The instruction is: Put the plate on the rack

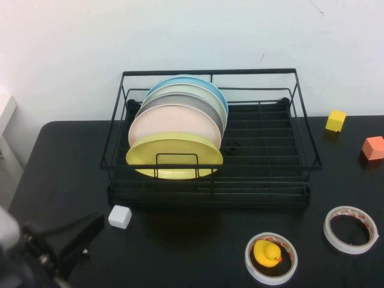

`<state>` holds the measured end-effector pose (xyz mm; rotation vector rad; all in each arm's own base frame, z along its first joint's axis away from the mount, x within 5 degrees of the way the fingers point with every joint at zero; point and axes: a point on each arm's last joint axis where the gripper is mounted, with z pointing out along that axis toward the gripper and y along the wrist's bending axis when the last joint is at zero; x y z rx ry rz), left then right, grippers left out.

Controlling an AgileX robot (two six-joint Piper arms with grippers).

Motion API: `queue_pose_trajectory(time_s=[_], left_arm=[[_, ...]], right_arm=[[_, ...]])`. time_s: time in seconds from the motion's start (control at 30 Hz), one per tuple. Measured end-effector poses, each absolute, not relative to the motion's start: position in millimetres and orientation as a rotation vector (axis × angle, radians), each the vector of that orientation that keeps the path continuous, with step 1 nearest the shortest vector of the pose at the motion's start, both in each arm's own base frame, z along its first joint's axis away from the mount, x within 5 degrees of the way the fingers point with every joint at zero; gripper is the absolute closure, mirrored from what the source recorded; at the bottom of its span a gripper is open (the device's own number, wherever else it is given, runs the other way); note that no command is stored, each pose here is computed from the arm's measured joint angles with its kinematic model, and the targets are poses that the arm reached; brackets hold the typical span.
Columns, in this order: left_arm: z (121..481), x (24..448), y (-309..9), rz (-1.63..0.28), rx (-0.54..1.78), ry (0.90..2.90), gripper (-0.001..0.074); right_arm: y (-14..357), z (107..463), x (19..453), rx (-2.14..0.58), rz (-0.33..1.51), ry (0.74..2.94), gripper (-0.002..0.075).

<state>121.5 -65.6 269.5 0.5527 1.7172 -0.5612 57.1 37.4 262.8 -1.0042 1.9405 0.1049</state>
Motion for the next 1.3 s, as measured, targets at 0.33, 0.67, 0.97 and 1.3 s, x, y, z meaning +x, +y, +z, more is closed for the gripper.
queue_pose_trajectory(time_s=[0.33,0.67,0.97,1.3], left_arm=[[268,93,-62,-0.529,0.579,1.611,0.0736],[268,92,-62,-0.533,0.583,1.605,0.0736],[273,92,-56,-0.497,0.483,1.592,0.0736],[278,63,-29,-0.258,0.305,1.419,0.0736]], right_arm=[[37,263,57,-1.005,0.106,1.942,0.0726],[37,263,57,-1.005,0.108,1.944,0.0726],[37,263,57,-1.005,0.108,1.944,0.0726],[37,263,57,-1.006,0.108,1.944,0.0726]])
